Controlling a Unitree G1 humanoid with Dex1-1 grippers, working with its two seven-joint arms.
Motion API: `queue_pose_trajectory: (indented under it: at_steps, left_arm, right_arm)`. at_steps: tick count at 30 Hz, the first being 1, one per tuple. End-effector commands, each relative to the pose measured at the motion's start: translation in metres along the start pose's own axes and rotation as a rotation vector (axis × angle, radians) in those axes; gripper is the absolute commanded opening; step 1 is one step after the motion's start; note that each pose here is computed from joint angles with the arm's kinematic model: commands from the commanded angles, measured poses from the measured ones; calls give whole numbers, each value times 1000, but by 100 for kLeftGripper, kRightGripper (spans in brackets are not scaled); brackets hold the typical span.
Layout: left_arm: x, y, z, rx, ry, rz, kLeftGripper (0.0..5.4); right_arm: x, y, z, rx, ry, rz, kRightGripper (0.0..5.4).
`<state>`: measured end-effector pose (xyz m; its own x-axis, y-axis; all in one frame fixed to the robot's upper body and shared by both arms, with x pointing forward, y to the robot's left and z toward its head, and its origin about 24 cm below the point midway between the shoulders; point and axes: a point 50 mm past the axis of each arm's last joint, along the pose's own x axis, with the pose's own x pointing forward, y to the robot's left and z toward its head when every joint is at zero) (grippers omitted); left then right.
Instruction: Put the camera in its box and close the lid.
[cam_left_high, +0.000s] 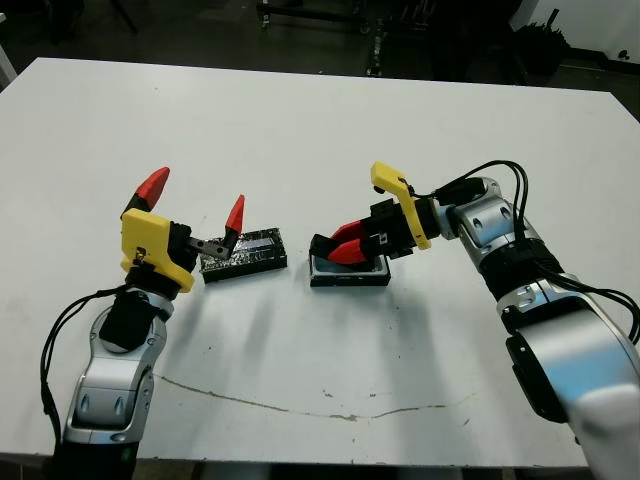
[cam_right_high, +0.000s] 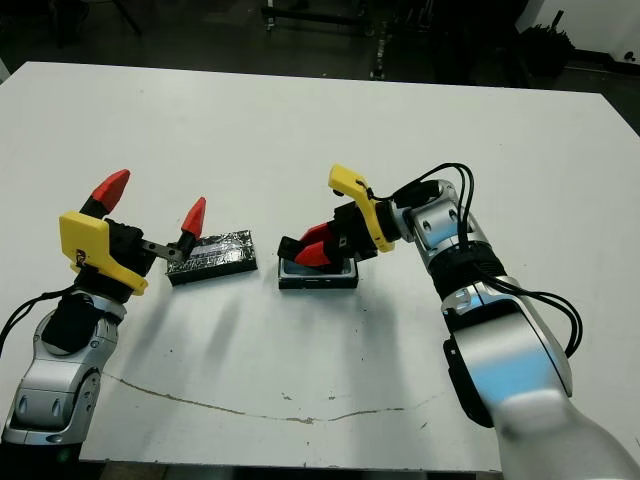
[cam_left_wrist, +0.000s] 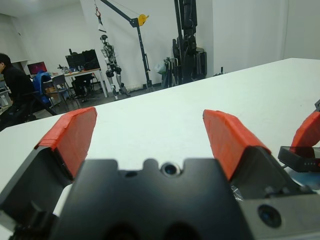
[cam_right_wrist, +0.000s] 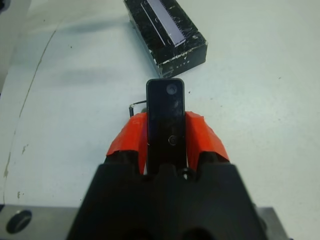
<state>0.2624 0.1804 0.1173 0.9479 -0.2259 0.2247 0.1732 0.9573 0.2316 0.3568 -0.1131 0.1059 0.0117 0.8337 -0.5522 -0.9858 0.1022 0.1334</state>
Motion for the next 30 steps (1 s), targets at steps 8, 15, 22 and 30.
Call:
queue_pose_trajectory:
  at_steps: [8, 15, 22, 30]
  left_arm:
    - [-3, 0, -3, 6, 16, 1, 540]
    - [-3, 1, -4, -1, 20, 1, 540]
    - [-3, 0, -3, 0, 17, 1, 540]
    - [-3, 0, -3, 7, 16, -1, 540]
  right_arm:
    - [-8, -1, -12, 3, 60, -3, 167]
    - [-17, -2, -18, -67, 112, -41, 167]
    - [-25, -3, -25, -85, 133, -40, 167]
    - [-28, -4, -32, -61, 137, -39, 167]
